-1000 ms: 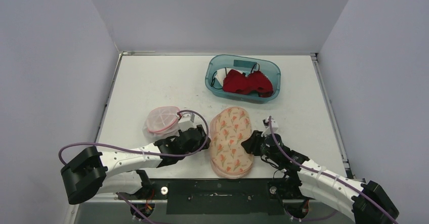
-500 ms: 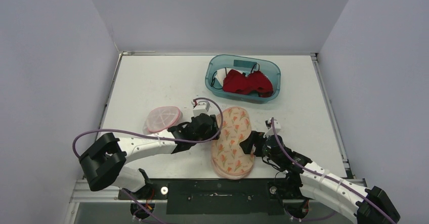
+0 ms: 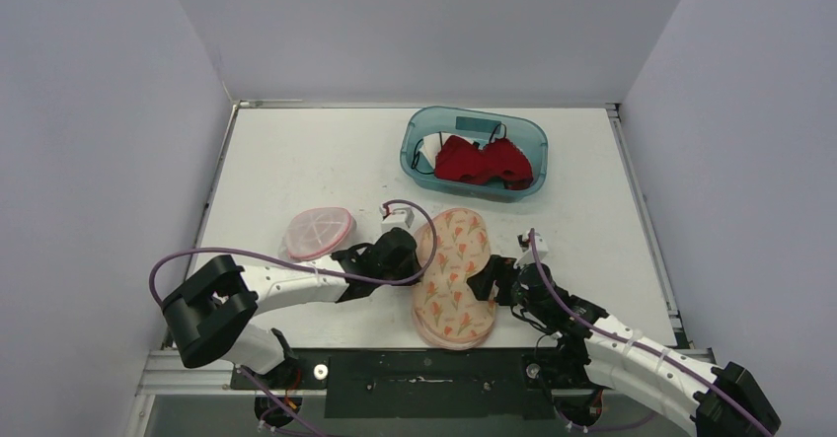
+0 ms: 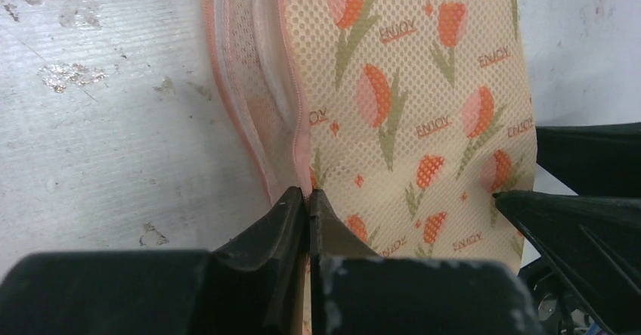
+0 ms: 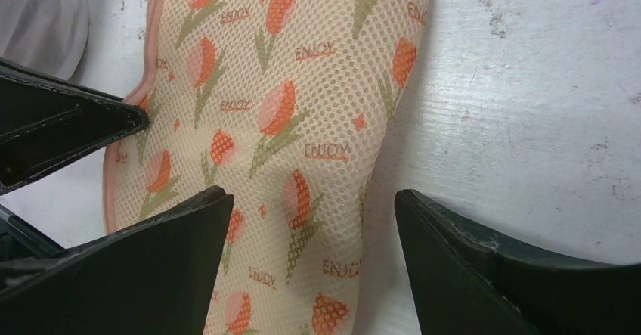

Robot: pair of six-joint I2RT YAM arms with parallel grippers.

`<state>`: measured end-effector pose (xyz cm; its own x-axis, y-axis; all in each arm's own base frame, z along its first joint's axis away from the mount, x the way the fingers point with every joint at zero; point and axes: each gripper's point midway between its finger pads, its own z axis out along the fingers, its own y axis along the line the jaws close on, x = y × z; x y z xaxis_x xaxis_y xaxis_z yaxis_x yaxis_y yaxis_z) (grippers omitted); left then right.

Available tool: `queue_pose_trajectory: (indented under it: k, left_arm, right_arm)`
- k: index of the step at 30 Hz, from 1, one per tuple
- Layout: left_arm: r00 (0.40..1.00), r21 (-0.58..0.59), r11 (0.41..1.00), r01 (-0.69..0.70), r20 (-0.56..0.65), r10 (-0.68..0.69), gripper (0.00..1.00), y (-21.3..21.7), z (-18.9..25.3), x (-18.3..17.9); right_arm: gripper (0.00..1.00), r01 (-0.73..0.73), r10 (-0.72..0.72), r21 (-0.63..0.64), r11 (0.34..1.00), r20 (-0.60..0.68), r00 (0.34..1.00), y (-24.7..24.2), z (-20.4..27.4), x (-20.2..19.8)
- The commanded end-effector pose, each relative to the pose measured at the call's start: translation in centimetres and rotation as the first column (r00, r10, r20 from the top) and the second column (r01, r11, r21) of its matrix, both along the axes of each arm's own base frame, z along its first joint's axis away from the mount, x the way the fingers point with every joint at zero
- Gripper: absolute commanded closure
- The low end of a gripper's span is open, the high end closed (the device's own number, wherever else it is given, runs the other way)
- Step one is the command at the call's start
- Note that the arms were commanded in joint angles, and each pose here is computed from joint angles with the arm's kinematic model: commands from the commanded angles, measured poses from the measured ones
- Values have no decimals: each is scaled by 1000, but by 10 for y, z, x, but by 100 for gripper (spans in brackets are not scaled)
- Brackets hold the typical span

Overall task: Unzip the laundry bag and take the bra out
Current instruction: Close the laundry bag at the center of the board.

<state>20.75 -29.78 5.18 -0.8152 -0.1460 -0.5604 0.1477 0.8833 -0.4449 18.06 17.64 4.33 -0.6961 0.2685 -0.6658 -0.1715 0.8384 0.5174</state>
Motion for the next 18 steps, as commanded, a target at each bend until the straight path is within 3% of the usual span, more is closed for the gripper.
queue_pose_trajectory:
  k: [1, 11, 18]
  left_arm:
    - [999, -97, 995, 20, 42, -16, 100, -15, 24, 2]
    - [993, -201, 980, 0, 115, 24, 100, -9, 71, 0]
    - [995, -155, 985, -71, 55, 80, 100, 15, 44, -12]
  right_arm:
    - [19, 7, -8, 40, 999, 40, 999, 7, 13, 7]
    - [9, 34, -38, 79, 996, 52, 998, 6, 20, 11]
    - [8, 53, -57, 90, 995, 44, 997, 5, 17, 11]
